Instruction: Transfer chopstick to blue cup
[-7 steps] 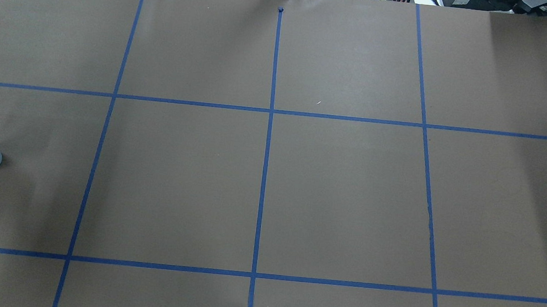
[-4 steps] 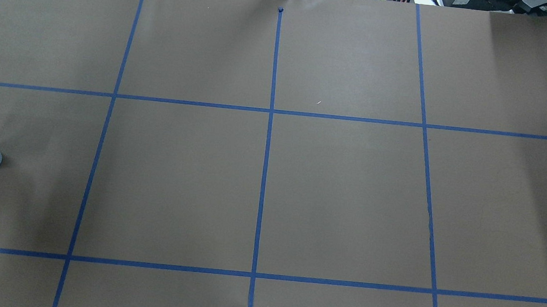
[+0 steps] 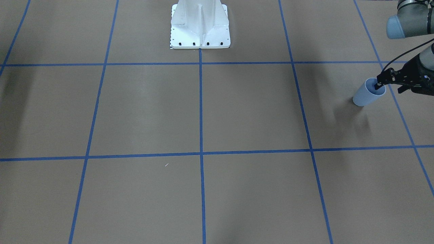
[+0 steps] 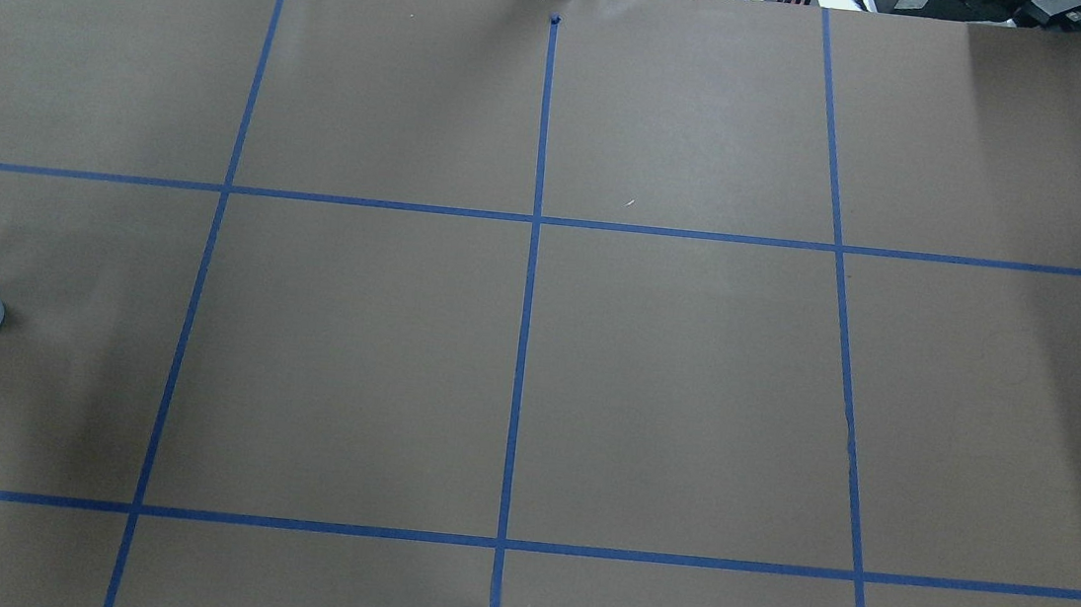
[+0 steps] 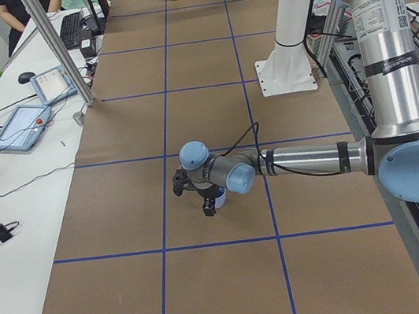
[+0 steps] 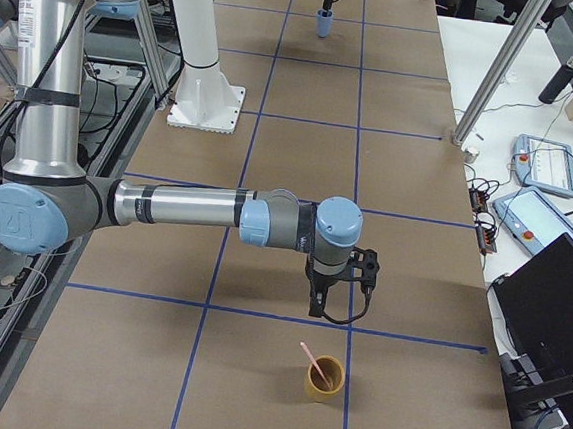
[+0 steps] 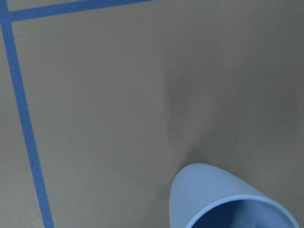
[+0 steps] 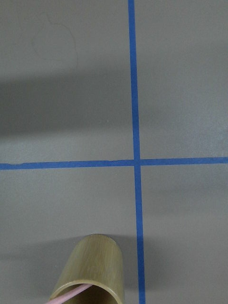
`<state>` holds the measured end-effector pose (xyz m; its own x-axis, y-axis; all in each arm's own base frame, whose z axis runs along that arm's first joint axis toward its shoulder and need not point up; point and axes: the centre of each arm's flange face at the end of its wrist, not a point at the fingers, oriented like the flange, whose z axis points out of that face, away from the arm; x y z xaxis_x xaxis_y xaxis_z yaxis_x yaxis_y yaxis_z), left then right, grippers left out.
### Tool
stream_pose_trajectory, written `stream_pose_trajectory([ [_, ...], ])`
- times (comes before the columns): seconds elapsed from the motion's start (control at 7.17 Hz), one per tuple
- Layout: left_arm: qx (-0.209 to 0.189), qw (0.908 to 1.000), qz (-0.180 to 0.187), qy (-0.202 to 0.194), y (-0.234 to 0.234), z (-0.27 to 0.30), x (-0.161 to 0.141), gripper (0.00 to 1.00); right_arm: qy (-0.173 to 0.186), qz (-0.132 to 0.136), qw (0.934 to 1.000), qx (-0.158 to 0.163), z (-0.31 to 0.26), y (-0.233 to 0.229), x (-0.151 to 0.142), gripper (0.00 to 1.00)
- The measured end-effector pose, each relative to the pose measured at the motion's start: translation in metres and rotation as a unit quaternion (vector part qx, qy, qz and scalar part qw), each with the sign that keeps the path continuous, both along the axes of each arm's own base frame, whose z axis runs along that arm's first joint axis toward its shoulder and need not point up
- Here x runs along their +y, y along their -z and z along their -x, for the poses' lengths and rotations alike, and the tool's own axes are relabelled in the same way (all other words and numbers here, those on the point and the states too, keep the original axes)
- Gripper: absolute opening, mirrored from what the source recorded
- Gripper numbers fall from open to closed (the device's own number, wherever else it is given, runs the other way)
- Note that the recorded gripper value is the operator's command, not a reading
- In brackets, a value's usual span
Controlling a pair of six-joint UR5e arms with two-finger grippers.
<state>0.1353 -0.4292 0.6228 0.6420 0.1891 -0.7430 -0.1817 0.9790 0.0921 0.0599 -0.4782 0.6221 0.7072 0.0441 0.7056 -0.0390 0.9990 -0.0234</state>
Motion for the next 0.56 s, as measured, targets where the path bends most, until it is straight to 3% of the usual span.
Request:
stream_pose_trajectory([
  [0.56, 0.002, 1.0000, -0.001, 0.001, 0.0014, -0.0008, 0.0022, 0.00, 0.000, 0.001, 1.0000, 0.000, 0.0001, -0.0001, 0.0008, 1.00],
])
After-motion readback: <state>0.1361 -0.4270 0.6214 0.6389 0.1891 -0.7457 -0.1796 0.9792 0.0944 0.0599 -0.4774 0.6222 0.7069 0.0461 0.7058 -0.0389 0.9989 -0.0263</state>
